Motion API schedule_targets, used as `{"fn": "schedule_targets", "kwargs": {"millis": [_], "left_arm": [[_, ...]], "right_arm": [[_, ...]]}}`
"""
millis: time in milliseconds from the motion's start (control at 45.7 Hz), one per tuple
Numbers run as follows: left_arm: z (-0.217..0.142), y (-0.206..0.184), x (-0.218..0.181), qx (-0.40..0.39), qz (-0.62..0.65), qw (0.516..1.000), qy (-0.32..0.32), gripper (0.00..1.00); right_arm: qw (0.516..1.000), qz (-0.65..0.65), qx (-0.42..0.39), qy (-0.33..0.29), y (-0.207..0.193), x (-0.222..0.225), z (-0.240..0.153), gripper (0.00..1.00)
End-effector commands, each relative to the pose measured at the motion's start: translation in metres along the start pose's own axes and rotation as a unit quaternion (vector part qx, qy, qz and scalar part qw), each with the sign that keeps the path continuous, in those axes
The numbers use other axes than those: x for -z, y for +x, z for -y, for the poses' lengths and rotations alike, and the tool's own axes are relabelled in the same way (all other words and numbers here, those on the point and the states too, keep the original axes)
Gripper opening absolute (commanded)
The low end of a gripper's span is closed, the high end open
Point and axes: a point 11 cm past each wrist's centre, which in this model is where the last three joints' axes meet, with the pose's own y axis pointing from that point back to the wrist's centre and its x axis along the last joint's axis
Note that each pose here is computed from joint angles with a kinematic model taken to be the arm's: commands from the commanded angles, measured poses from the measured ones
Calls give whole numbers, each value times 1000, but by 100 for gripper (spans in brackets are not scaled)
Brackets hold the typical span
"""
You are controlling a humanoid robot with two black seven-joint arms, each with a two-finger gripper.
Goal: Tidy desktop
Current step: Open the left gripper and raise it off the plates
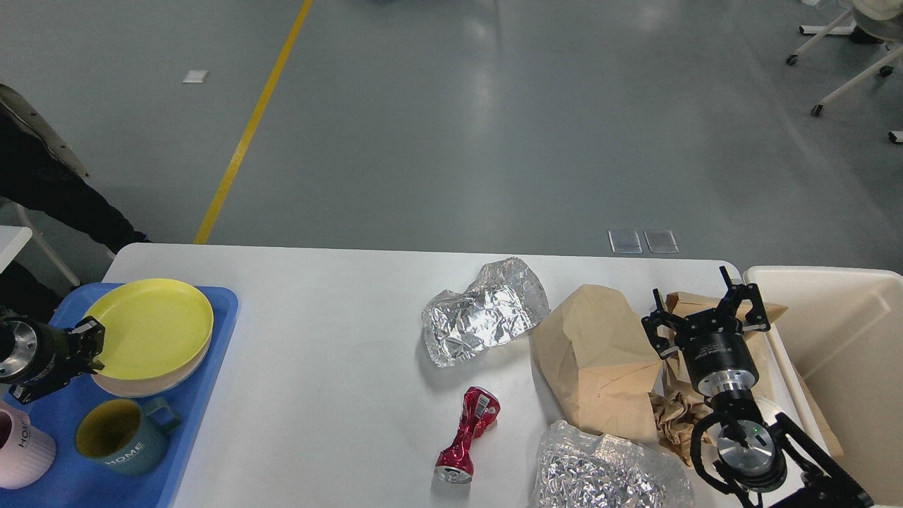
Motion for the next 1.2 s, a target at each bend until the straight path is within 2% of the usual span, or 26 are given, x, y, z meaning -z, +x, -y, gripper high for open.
{"fn": "schedule_targets", "kwargs": {"millis": [0,153,219,263,306,350,438,482,897,1007,1072,1182], "left_arm": [[2,4,4,-21,-3,1000,2,1],[6,2,5,-35,-6,999,1,3],[8,-1,3,-32,-4,999,0,7],[9,-3,1,-28,-4,1000,-4,18],[9,-4,-2,-28,-6,1000,-9,37],[10,-5,-3,-27,-8,1000,-11,50],[9,-4,-3,-27,-11,999,-13,70],[9,-4,-3,-28,-10,999,-12,75],[7,-5,-3,-17,-9,1000,-6,89],[4,-17,-17,17,-4,1000,-20,91],[-4,-16,-24,31,-6,999,-30,94],[-29,8,-40,18,-16,998,-64,96]], "right_arm": [[1000,0,0,0,0,0,0,100],[1000,0,-1,0,1,0,0,100],[1000,0,1,0,-1,0,0,100],[1000,0,0,0,0,0,0,100],[1000,0,0,0,0,0,0,100],[1000,0,0,0,0,0,0,100],[1000,0,-1,0,1,0,0,100],[1000,0,-1,0,1,0,0,100],[1000,0,-1,0,1,0,0,100],[1000,0,-1,0,1,0,0,100],[1000,0,0,0,0,0,0,100],[1000,0,-1,0,1,0,0,100]]}}
